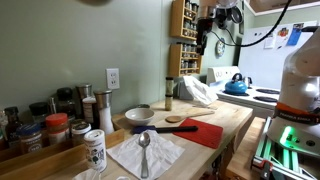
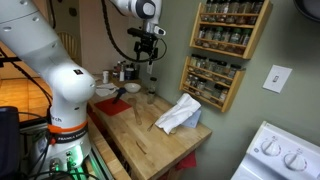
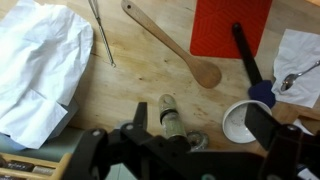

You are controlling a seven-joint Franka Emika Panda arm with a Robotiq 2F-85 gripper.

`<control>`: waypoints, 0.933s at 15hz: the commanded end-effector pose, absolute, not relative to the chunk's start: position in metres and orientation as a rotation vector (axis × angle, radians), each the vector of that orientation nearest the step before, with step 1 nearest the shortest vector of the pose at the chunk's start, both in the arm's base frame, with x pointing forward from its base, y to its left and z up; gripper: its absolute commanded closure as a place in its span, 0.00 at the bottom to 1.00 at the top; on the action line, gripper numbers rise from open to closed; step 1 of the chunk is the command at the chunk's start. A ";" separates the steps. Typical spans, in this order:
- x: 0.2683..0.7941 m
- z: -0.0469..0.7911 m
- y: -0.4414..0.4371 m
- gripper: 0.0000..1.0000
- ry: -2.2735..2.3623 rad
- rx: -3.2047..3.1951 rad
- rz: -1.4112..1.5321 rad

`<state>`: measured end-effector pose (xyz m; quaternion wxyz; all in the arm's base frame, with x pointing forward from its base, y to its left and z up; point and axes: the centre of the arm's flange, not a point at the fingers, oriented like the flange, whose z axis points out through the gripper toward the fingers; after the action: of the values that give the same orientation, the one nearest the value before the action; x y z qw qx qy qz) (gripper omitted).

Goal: Swap the position of the bottles

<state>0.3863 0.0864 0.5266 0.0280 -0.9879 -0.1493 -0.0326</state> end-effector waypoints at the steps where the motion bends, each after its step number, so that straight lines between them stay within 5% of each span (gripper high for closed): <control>1: 0.427 0.506 0.114 0.00 -0.318 -3.045 -0.115; 14: 0.509 0.443 0.164 0.00 -0.187 -3.134 -0.061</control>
<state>0.4875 0.1519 0.4545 0.0164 -0.9977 -0.0615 -0.0215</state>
